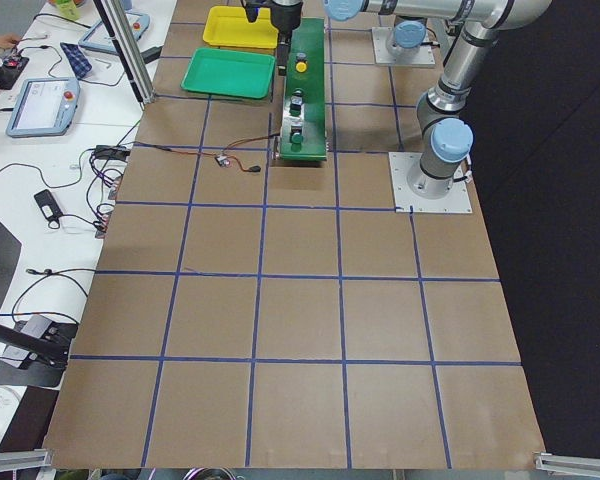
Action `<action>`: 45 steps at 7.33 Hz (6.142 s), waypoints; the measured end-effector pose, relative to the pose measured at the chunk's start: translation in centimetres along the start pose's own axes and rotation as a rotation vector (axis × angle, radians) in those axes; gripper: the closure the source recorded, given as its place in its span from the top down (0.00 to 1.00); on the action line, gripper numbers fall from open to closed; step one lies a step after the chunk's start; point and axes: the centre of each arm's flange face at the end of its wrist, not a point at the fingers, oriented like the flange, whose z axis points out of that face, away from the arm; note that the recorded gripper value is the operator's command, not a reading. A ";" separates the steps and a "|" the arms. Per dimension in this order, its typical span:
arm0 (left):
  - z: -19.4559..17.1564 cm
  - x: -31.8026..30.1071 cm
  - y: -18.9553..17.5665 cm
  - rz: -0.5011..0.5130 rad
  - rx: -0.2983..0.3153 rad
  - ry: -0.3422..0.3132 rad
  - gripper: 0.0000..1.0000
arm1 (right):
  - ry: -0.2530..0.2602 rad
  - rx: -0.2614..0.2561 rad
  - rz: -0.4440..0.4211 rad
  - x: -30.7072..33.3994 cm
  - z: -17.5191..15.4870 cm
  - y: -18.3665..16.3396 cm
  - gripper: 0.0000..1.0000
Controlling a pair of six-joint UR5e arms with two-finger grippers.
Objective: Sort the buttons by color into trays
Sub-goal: 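Carry the yellow button into the yellow tray while the left sets down a green button, then return the right gripper to the belt end while the left arm withdraws, then grasp the next yellow-capped button at the belt end with the right gripper, then drop the yellow-capped button into the yellow tray and return to the belt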
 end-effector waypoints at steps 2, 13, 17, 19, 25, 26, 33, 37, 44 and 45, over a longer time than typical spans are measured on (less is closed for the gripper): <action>1.8 0.1 0.6 0.002 -0.034 0.002 1.00 | 0.003 -0.006 0.023 6.4 1.7 1.6 0.53; 0.7 -0.5 0.0 -0.015 0.025 -0.012 1.00 | -0.146 0.019 -0.067 -3.1 0.1 -0.8 1.00; 0.9 -0.5 0.0 -0.019 0.022 -0.012 1.00 | -0.180 0.044 -0.129 -7.1 0.9 -3.3 1.00; 1.0 -0.5 0.1 -0.020 0.022 -0.012 1.00 | -0.110 0.053 -0.122 -6.5 0.4 -3.5 1.00; 1.0 -0.5 0.0 -0.020 0.026 -0.011 1.00 | -0.113 0.064 -0.130 -8.8 2.3 -3.5 0.58; 1.0 -0.5 0.0 -0.020 0.027 -0.011 1.00 | -0.115 0.064 -0.129 -9.3 2.3 -3.5 0.48; 1.1 -0.5 0.0 -0.021 0.024 -0.010 1.00 | -0.053 0.064 -0.125 -7.3 0.2 -3.5 0.00; 1.1 -0.5 0.0 -0.022 0.025 -0.010 1.00 | -0.009 0.063 -0.056 1.9 0.5 -0.4 0.18; 1.0 -0.5 -0.1 -0.023 0.028 -0.010 1.00 | -0.088 0.101 -0.028 3.2 1.7 1.3 1.00; 1.0 -0.5 -0.1 -0.023 0.028 -0.010 1.00 | -0.122 0.103 -0.028 1.8 1.3 1.1 1.00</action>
